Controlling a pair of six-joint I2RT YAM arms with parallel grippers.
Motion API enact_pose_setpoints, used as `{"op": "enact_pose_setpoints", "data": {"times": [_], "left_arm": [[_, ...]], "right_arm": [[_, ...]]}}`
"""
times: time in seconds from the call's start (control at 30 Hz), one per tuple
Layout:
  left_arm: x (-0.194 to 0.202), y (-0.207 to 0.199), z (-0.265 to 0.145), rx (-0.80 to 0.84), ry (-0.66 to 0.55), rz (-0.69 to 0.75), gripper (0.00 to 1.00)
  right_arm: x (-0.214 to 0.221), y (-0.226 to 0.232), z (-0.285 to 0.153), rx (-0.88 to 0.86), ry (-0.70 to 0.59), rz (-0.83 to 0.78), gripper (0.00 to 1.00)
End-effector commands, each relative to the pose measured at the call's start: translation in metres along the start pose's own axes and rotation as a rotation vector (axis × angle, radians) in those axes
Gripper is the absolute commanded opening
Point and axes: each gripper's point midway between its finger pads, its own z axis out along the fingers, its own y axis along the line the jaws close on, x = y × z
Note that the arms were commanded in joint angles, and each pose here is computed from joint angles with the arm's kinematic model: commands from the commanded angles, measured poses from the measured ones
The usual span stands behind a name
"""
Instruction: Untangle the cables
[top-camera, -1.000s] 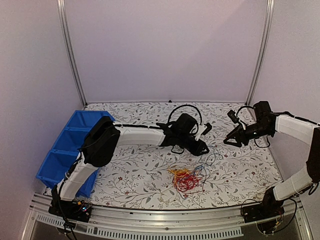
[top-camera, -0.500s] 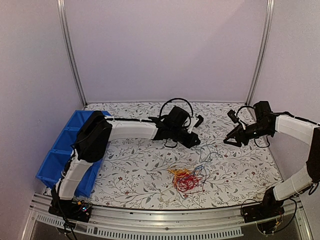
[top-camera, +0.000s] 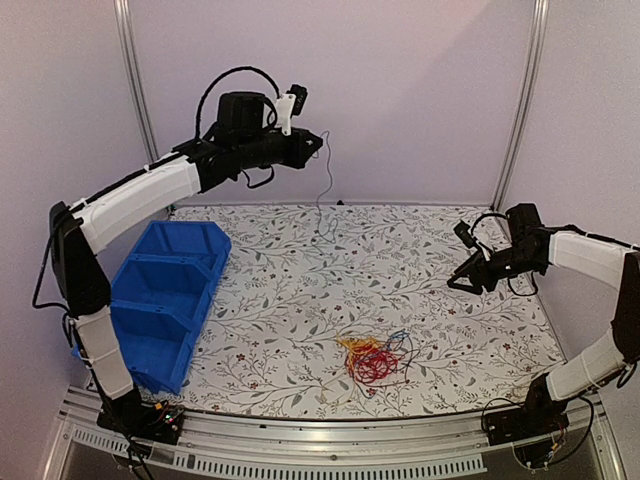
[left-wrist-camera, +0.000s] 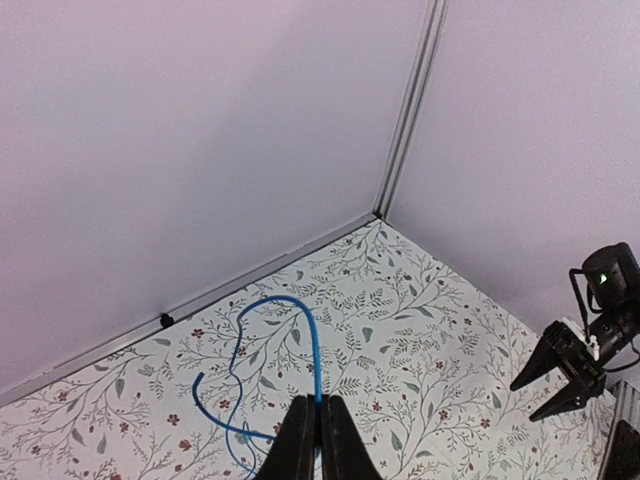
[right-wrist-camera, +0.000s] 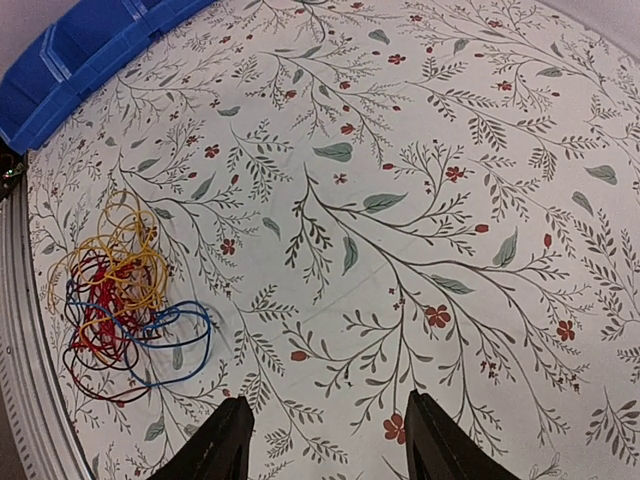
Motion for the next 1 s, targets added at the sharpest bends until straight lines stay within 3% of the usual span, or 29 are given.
{"op": "enact_pose_setpoints", "data": {"times": [0.0, 0.3, 0.53, 0.8, 0.97], "left_arm": [[-0.031, 0.04, -0.036, -0.172, -0.011, 0.057, 0.0], [-0.104, 0.109, -0.123, -0.433, -0.125, 0.106, 0.0], [-0.136, 0.139, -0.188, -0.578, -0.202, 0.123, 0.0], [-0.146, 0.165, -0.247, -0.726, -0.238, 0.154, 0.0], [-0.132, 0.188, -0.269, -0.803, -0.218, 0.159, 0.0]], "right_arm": [[0.004, -0.004, 0.004, 0.012, 0.011, 0.001, 0.56], [0.01, -0.006, 0.009, 0.009, 0.031, 0.002, 0.56], [0.013, -0.005, 0.012, 0.001, 0.043, 0.006, 0.56], [0.016, -0.006, 0.016, -0.005, 0.059, 0.011, 0.56], [0.018, -0.005, 0.019, -0.01, 0.069, 0.013, 0.56]]}}
